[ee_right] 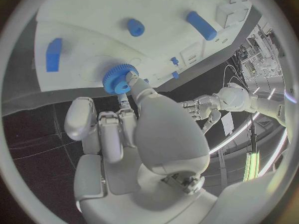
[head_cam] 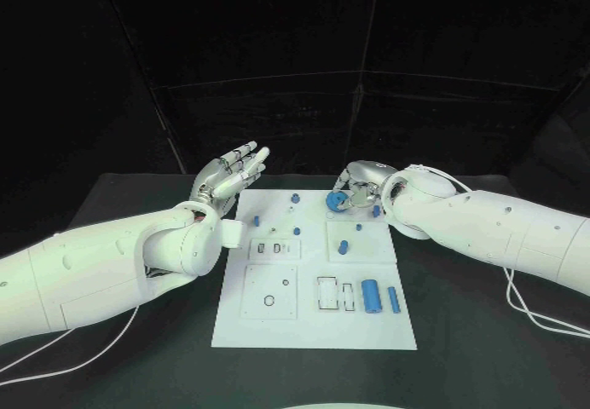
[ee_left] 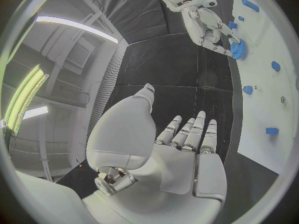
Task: Assemble the parts on the task board
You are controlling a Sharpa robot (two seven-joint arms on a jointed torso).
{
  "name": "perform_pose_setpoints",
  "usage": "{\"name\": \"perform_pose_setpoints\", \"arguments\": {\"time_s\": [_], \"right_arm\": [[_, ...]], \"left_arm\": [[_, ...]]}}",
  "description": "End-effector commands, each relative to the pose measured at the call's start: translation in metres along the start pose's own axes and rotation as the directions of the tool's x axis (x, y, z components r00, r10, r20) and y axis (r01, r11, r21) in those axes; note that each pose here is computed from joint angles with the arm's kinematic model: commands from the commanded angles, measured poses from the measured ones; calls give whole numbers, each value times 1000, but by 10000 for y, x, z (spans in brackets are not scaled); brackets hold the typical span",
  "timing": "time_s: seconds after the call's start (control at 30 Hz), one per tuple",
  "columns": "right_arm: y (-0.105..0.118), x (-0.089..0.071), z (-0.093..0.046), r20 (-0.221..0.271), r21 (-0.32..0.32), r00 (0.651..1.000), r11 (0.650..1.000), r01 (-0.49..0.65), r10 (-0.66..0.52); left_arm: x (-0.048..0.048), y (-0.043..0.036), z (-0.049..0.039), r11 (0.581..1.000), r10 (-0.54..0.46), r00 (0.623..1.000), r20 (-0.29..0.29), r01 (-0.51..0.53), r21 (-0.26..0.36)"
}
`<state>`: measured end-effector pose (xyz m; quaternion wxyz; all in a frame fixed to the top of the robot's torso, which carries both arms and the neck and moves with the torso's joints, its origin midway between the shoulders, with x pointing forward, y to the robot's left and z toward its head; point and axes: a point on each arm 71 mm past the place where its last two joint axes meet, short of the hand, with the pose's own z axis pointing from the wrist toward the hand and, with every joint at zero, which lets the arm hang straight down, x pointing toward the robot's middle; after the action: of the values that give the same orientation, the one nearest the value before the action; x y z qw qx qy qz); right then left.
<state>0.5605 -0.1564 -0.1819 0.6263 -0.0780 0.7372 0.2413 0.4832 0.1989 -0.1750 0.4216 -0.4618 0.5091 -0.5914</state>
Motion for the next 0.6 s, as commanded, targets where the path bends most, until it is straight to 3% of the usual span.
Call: {"name": "perform_pose_setpoints", "arguments": {"time_s": [0.03,0.27,0.6], "right_arm": [[174,-40,21,63,-41,998,999,4,-2],[550,9,118,79,-101,997,995,23,-15],[840,64,257,88,-130,995,990,52,-40]], "left_arm": [[16,-18,1,1000,0,1000,-15,0,11],[28,-17,0,1000,-1,1000,-18,1,10],[40,-16,3,1000,-2,1000,-20,2,9]]}}
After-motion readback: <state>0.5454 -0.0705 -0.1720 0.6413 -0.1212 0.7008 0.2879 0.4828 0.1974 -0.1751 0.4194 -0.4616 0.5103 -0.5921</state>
